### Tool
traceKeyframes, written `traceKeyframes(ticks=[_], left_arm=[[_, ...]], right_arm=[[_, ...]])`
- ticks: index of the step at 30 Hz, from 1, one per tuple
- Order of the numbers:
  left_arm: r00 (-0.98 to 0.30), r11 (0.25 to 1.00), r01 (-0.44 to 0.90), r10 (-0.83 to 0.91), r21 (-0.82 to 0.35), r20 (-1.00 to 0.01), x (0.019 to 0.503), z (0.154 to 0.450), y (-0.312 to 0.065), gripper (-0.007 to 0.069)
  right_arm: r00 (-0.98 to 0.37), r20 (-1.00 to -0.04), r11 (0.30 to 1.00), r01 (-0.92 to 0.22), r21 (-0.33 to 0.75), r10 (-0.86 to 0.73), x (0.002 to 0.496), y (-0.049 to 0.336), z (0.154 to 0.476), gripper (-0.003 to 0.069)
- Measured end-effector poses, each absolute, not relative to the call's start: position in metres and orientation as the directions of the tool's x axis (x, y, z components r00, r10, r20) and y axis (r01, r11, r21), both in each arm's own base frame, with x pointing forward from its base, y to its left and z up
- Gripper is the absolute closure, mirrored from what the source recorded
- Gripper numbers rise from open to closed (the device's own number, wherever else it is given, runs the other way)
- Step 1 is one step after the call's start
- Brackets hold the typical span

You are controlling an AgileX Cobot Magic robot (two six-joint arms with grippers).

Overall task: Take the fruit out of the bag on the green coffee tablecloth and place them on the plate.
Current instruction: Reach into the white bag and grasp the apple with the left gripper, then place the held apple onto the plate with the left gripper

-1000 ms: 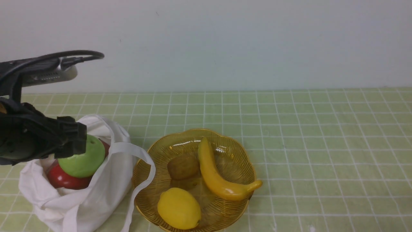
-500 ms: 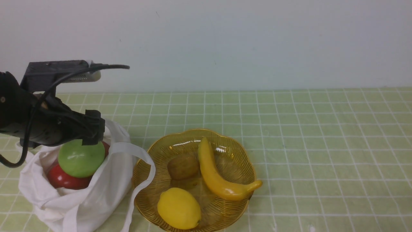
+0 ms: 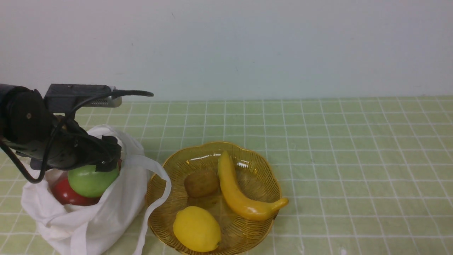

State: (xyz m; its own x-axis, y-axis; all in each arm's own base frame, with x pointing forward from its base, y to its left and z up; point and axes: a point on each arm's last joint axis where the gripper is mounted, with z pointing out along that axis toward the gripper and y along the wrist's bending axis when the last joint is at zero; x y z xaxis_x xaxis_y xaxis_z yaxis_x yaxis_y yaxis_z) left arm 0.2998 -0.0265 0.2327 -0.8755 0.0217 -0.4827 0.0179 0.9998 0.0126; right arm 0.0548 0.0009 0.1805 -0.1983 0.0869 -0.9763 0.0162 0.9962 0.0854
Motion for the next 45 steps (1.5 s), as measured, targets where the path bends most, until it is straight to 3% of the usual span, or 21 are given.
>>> traceKeyframes(ticks=[9,26,36,45], left_arm=[[-0.889,0.997,0.042,0.064,0.057,-0.454,0.308,0.22,-0.025,0.0015],[-0.876,0.997,0.043,0.068,0.062,-0.477,0.302,0.23,-0.024,0.0014],[-0.784,0.998,0.034,0.061,0.055,-0.618,0.278,0.282,-0.021,0.0014],[-0.706,1.0,0.008,-0.001,-0.009,-0.708,0.255,0.369,-0.022,0.0014]], right_arm=[[-0.198,-0.976,0.996,0.016,0.085,0.087,0.055,0.001,0.181,0.0673],[-0.198,-0.976,0.996,0.016,0.085,0.087,0.055,0.001,0.181,0.0673],[-0.198,-0.976,0.996,0.016,0.085,0.087,0.055,0.001,0.181,0.0673],[-0.198,-0.976,0.996,0.016,0.085,0.087,0.055,0.001,0.181,0.0673]])
